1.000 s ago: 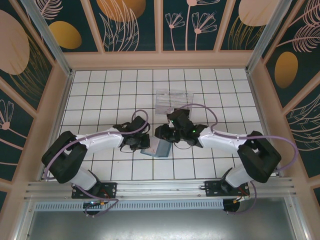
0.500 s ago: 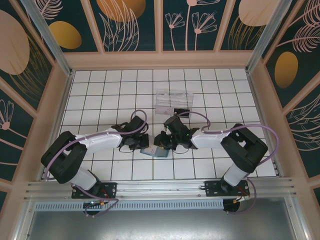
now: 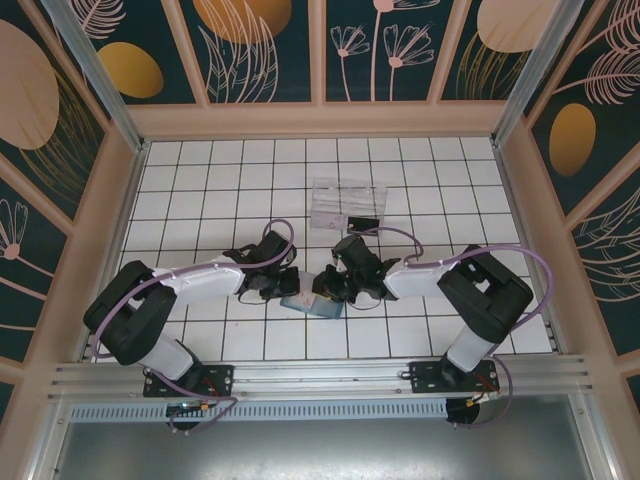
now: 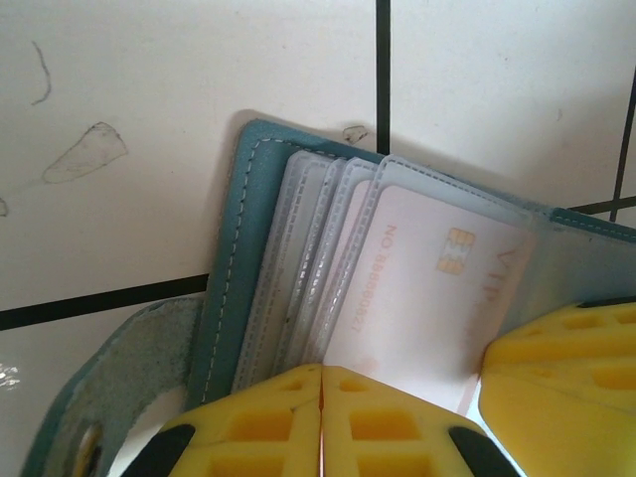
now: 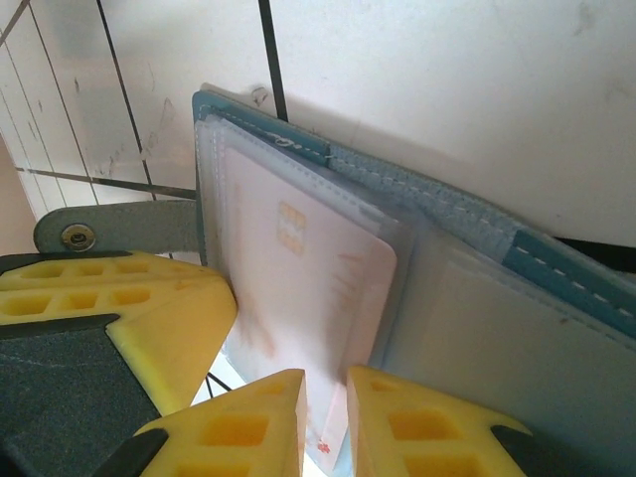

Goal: Take the credit cards out of the card holder

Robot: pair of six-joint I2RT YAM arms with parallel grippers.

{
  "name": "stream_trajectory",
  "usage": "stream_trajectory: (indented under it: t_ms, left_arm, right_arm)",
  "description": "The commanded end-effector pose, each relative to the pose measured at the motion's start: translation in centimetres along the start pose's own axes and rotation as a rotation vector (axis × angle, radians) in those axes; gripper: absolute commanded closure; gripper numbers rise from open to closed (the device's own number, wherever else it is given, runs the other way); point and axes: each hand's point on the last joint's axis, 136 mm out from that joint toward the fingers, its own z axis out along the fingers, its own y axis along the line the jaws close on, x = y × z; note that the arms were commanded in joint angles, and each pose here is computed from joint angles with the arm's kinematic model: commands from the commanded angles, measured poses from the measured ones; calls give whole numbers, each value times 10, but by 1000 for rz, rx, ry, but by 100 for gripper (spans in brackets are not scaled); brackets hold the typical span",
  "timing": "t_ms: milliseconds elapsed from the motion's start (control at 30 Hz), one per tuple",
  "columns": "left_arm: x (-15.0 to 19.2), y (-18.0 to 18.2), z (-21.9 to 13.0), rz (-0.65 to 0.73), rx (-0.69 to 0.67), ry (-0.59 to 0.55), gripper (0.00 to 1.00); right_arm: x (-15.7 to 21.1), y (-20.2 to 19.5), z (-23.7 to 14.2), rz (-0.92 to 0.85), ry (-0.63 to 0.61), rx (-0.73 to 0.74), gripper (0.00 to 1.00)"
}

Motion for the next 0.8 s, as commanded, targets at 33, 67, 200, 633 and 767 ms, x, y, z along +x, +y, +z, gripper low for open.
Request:
stream_trajectory:
  t_ms: [33,67,200,633,767]
  left_arm:
    - [14,12,10,-10,-22,54,92]
    - [15,13,10,-11,-24,56,91]
    - [17,15,11,-14,-30,60,92]
    - [17,15,10,-25,-33,57,92]
    - [16,13,10,-25,-23,57,92]
  right_arm:
    - [2,-15,1,20,3,40,80]
    - [1,-17,-1,24,-4,52,79]
    - [0,-19,-4,26,-19,59,79]
    - [-2,-24,-10,32,-39,59,80]
    - [-3,-19,-7,25,-36,32,81]
